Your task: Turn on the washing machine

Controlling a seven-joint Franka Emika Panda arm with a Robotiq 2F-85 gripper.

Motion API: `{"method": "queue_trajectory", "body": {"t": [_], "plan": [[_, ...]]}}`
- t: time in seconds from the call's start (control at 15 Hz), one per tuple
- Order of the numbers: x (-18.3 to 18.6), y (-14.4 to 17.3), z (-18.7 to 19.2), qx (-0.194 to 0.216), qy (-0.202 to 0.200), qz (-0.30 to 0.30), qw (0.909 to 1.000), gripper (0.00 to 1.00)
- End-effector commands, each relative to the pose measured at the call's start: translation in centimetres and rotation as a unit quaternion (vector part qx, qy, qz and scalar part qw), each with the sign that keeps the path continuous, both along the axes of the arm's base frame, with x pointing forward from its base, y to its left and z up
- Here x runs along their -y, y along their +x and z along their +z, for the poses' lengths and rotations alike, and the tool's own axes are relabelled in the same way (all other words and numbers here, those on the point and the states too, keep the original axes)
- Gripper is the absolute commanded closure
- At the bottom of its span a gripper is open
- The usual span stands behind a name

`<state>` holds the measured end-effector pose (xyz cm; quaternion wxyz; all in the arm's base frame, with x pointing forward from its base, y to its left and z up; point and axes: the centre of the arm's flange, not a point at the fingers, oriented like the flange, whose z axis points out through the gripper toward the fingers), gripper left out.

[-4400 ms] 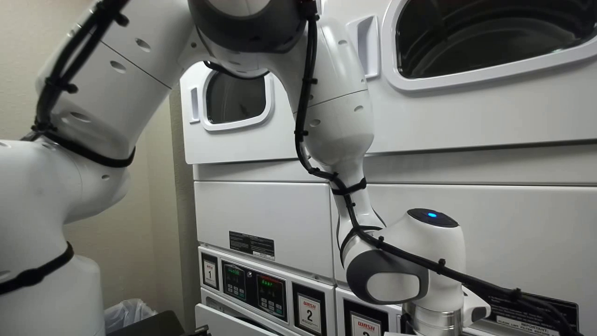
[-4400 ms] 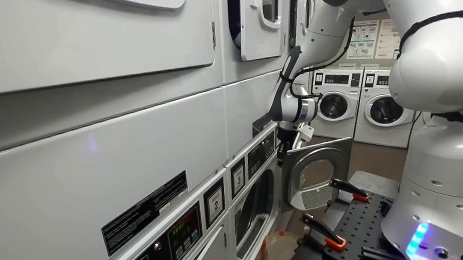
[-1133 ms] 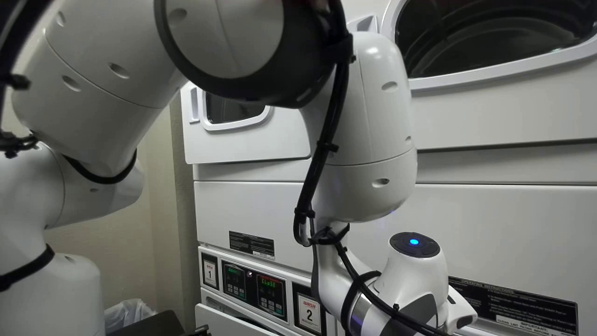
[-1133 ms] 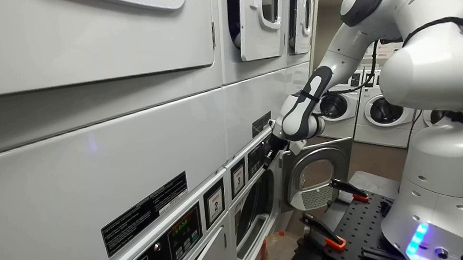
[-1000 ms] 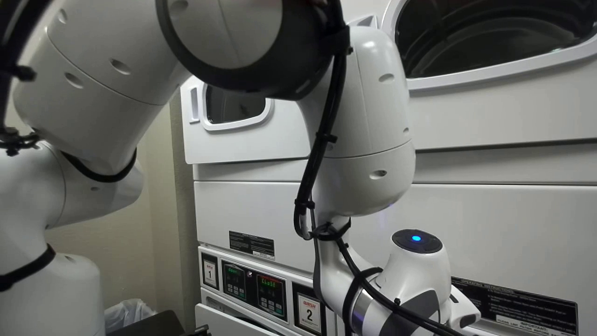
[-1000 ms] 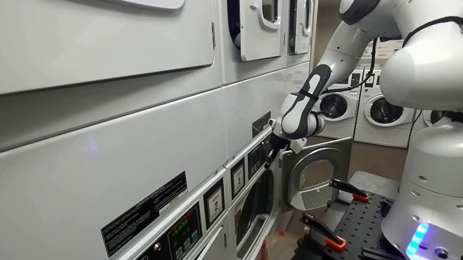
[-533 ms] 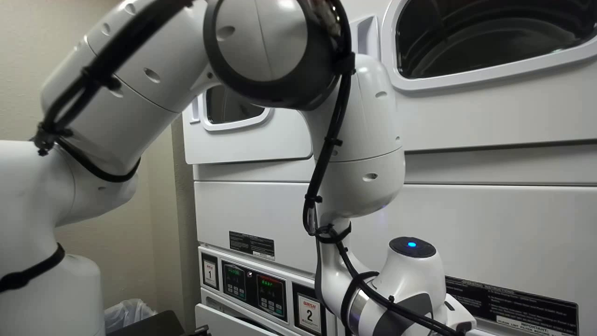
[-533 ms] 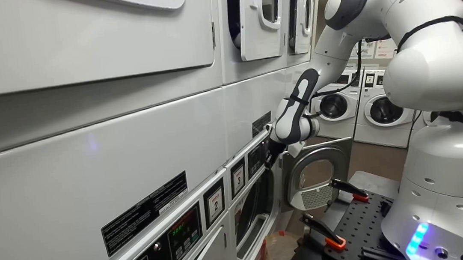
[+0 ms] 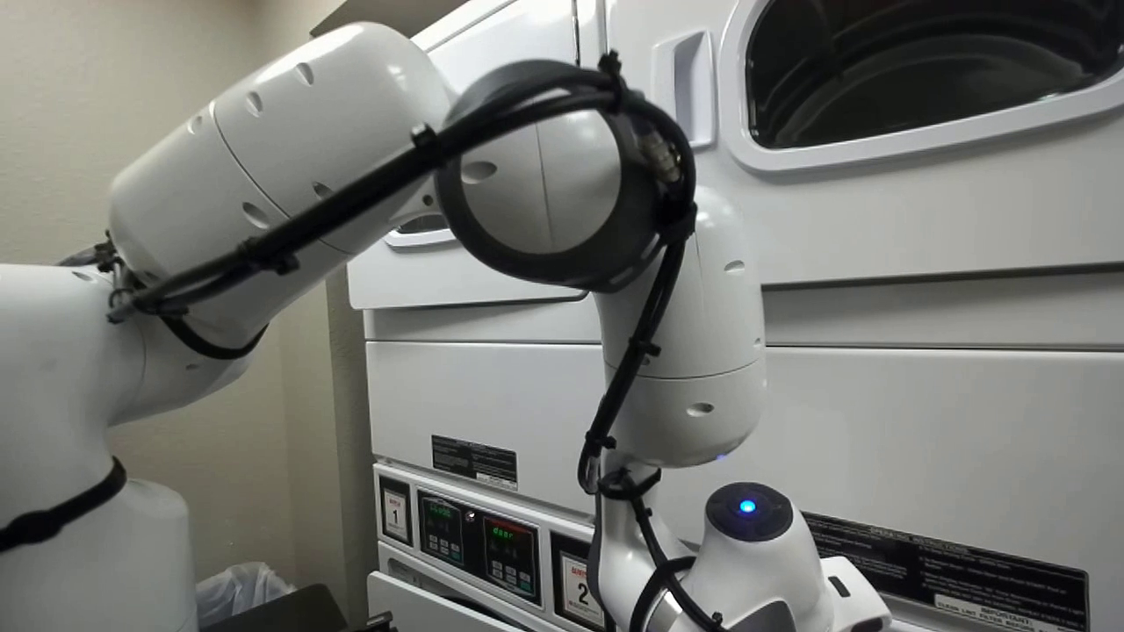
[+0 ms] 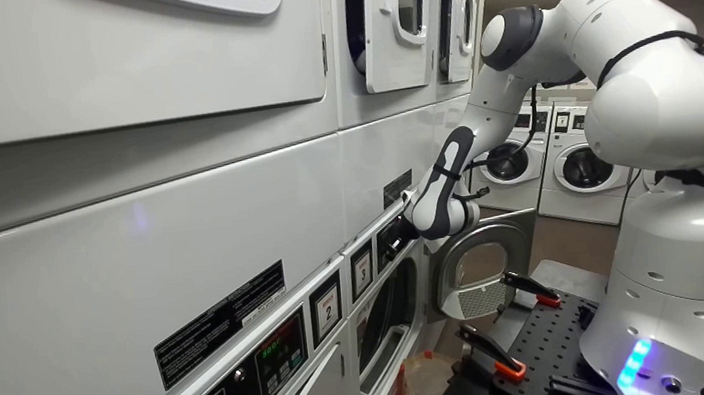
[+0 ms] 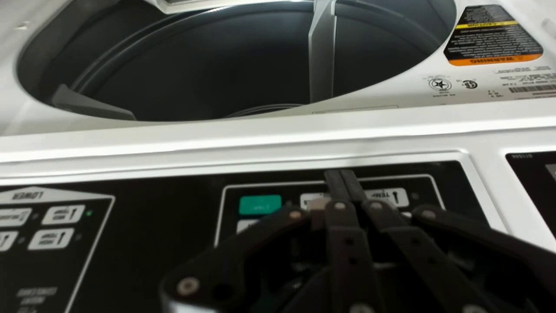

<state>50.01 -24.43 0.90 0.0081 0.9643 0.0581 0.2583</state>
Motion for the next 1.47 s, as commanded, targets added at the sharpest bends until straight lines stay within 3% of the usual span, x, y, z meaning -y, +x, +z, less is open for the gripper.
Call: {"method": "queue_trajectory", "body": {"t": [0.0, 0.67, 1.4], "plan": [[0.5, 0.7, -0.2, 0.054, 0.0, -0.024, 0.9983, 0.99], [1.9, -0.2, 0.4, 0.053, 0.033, -0.014, 0.998, 0.99], [1.7, -0.4, 1.6, 0.02, 0.031, 0.013, 0.9992, 0.99]]}}
